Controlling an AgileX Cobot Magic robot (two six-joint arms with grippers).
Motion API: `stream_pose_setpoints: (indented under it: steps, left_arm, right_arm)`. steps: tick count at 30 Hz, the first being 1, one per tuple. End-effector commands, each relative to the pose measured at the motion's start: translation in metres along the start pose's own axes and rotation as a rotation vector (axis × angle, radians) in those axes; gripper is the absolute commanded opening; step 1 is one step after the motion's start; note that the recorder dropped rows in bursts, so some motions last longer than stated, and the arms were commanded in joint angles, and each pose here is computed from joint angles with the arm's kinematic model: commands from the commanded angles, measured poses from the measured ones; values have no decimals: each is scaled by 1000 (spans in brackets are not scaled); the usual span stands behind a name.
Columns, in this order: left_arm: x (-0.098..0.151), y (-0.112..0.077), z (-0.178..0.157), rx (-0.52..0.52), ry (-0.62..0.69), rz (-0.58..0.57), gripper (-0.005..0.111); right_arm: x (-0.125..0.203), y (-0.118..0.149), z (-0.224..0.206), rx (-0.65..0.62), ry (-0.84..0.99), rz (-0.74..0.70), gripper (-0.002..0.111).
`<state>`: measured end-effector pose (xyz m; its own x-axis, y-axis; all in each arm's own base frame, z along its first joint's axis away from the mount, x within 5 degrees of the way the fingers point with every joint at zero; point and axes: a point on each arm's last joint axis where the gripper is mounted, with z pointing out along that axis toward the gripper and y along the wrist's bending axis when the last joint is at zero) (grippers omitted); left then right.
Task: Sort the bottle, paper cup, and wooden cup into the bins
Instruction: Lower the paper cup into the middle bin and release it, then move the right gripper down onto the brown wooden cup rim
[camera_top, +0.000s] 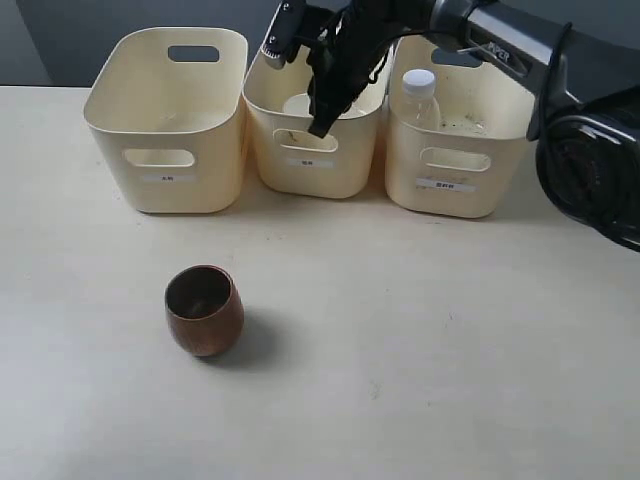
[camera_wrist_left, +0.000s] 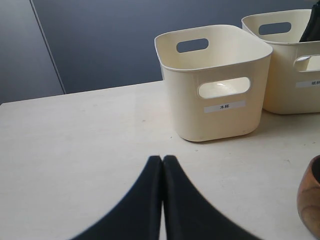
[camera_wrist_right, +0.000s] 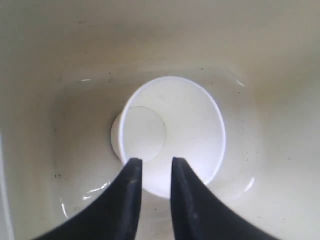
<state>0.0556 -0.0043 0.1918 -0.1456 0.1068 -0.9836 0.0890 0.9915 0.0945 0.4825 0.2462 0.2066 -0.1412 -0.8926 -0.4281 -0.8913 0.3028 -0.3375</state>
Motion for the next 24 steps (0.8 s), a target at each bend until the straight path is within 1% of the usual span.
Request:
stream_pose_setpoints:
  steps: [1,8,12,15,17,20,22,23,24]
  left_arm:
    - [0,0,0,3,-4,0,0]
    - [0,0,0,3,-4,0,0]
    - [0,0,0,3,-4,0,0]
    - [0,0,0,3,-4,0,0]
    - [0,0,0,3,-4,0,0]
    - [0,0,0,3,-4,0,0]
    - [0,0,0,3,-4,0,0]
    - [0,0,0,3,-4,0,0]
    - [0,0,0,3,-4,0,0]
  right_arm:
    - [-13,-8,-40,31,-61,14,22]
    - [-25,-4,-97,-17,-77,25,22]
    - [-33,8,-131,-63,-61,15,22]
    - [-49,19,-155,-41,-101,-13,22]
    - [-61,31,-168,-29,-113,-18,22]
    - [-82,53,-185,-23,-145,-82,22]
    - [-97,73,-191,-44,-170,-127,22]
    - [-108,92,-192,-53,-163,-179,22]
    - [-112,102,-190,-48,-143,-213,22]
